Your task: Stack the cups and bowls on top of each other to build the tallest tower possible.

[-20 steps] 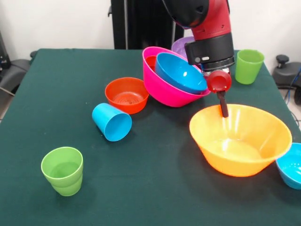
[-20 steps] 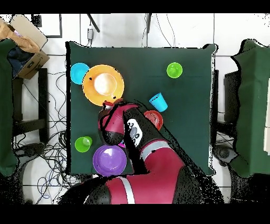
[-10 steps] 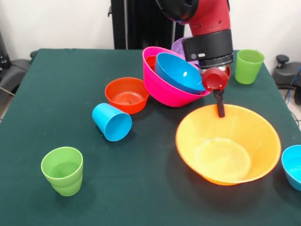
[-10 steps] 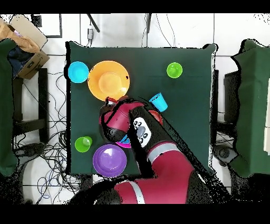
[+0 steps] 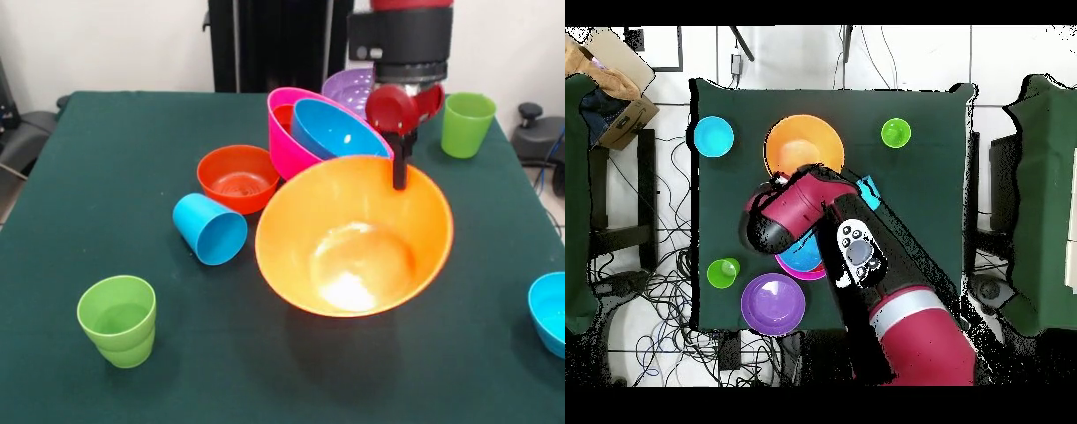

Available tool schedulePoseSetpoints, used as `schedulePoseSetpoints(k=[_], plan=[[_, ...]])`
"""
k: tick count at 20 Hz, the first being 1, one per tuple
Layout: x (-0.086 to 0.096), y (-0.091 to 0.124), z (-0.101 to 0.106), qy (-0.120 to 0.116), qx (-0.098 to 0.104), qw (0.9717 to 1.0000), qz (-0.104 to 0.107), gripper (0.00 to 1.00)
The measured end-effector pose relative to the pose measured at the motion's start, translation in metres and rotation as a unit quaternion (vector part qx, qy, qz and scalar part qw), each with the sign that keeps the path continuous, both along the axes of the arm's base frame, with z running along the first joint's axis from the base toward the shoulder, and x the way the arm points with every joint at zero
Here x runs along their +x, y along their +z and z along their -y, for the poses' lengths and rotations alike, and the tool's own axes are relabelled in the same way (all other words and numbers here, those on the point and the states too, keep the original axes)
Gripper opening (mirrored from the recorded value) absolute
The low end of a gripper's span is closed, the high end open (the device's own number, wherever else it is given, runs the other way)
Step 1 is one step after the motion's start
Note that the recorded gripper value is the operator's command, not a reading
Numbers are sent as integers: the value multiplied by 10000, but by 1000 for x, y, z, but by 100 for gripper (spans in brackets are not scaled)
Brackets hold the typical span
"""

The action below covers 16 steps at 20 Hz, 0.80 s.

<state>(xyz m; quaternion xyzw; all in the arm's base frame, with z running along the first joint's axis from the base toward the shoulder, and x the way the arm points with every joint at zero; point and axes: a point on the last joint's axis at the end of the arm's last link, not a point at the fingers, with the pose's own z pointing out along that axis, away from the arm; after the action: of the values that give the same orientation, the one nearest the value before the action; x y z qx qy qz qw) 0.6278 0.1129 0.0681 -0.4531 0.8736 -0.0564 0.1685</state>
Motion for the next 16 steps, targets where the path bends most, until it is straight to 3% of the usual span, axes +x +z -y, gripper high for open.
schedulePoseSetpoints(k=[3, 7, 11, 12, 16], plan=[[6, 24, -4, -118, -143, 9997, -141, 0], [14, 65, -18, -102, -332, 9991, -236, 0], [20, 90, -30, 6, -380, 9992, -137, 0], [25, 103, -36, 109, -380, 9992, -21, 0], [30, 114, -38, 213, -377, 9990, 95, 0]])
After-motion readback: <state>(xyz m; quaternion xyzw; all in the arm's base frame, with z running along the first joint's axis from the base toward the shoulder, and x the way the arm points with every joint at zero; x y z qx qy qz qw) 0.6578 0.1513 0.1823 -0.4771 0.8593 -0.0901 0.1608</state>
